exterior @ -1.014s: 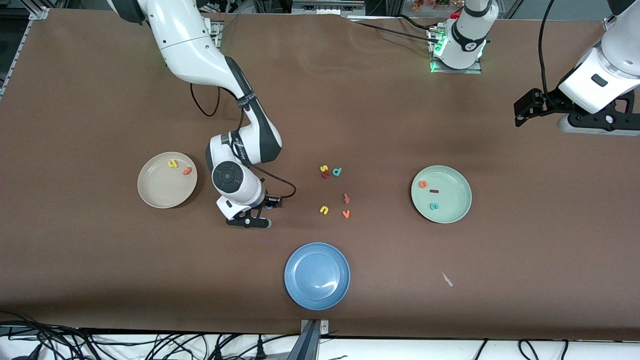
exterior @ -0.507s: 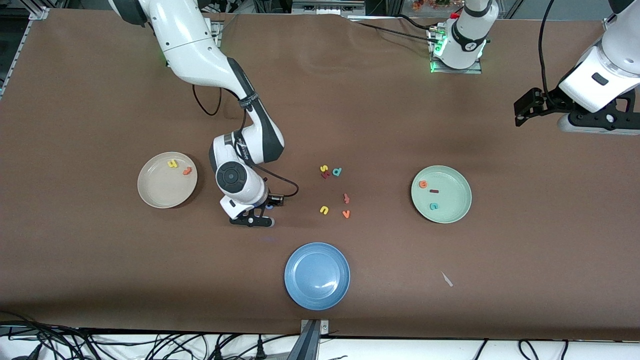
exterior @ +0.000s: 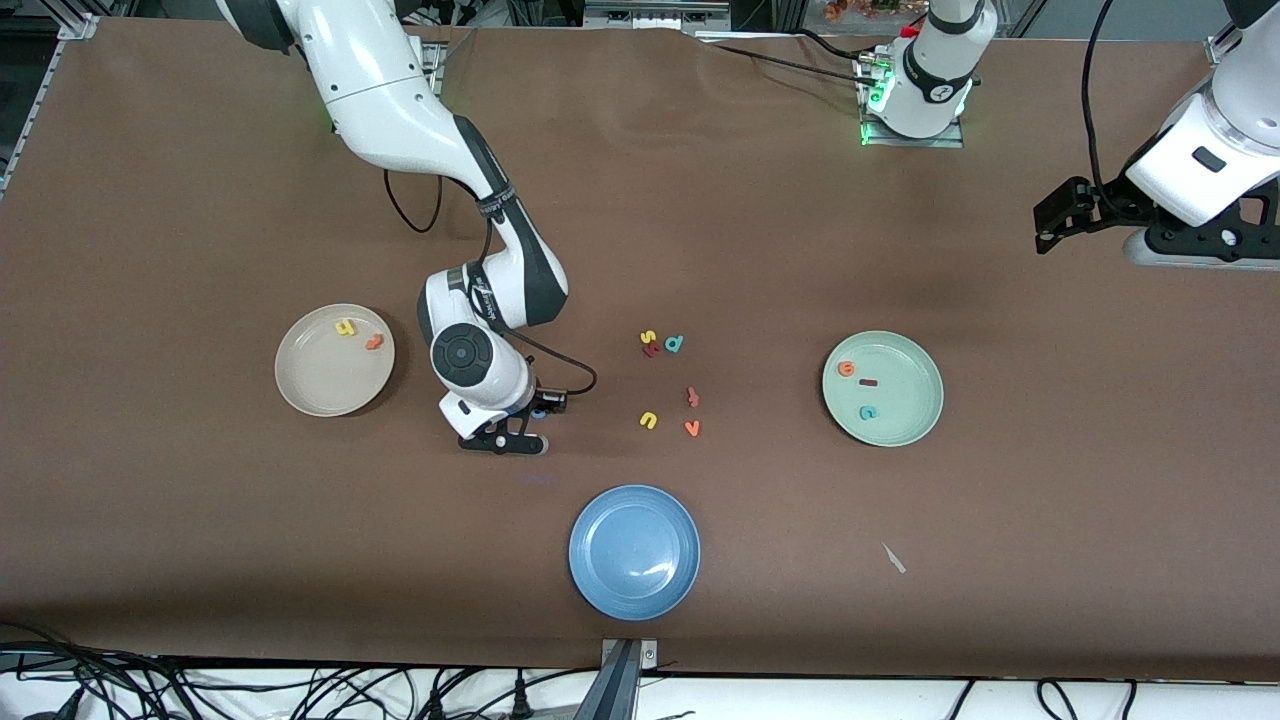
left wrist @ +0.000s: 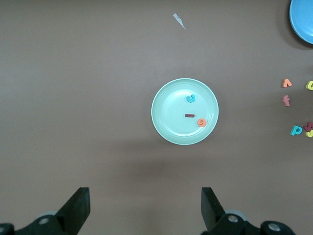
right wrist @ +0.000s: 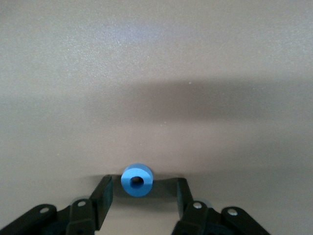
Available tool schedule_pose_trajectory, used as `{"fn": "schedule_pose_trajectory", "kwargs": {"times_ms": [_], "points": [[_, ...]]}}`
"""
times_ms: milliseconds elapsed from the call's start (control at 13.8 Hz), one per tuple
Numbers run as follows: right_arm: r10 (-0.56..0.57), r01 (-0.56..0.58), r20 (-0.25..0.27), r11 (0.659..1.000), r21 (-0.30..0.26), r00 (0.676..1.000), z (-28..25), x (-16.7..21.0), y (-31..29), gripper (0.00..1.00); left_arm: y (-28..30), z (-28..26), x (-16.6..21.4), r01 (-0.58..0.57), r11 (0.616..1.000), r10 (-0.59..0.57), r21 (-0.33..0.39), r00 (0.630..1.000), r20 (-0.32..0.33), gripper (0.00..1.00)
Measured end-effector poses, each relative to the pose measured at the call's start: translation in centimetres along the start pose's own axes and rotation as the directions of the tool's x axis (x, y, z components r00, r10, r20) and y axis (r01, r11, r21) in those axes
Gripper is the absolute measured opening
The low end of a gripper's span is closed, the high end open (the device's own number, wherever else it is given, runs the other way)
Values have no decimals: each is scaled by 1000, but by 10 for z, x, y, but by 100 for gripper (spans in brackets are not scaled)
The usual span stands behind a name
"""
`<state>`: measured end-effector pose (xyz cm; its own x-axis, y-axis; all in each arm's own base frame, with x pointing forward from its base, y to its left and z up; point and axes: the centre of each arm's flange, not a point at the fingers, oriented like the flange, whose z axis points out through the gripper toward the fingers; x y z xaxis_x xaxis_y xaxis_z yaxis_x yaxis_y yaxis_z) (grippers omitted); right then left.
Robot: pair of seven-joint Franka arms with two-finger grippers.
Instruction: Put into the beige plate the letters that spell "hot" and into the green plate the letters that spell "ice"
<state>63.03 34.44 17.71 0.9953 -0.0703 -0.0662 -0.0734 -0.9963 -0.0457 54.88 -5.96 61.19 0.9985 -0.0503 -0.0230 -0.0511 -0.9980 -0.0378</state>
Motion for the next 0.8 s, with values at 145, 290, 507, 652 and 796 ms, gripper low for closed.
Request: {"fn": "schedule_pose_trajectory", "kwargs": {"times_ms": [145, 290, 507, 652, 796], "points": [[0, 0, -4, 1000, 2, 1000, -1, 1, 0, 60, 0, 0, 0, 0, 1000, 0, 0, 1000, 0, 100], [0, 0, -9, 1000, 4, 1000, -1, 2, 0, 59, 0, 0, 0, 0, 1000, 0, 0, 1000, 0, 100], [-1, 1, -12, 1000, 6, 1000, -2, 2, -1, 55, 0, 0, 0, 0, 1000, 0, 0, 1000, 0, 100], [-1, 1, -14, 1000, 6, 1000, -2, 3, -2, 52, 2, 0, 0, -3, 1000, 3, 0, 1000, 0, 100], [-1, 1, -14, 1000, 7, 1000, -3, 3, -2, 48, 2, 0, 0, -4, 1000, 4, 0, 1000, 0, 100]]}}
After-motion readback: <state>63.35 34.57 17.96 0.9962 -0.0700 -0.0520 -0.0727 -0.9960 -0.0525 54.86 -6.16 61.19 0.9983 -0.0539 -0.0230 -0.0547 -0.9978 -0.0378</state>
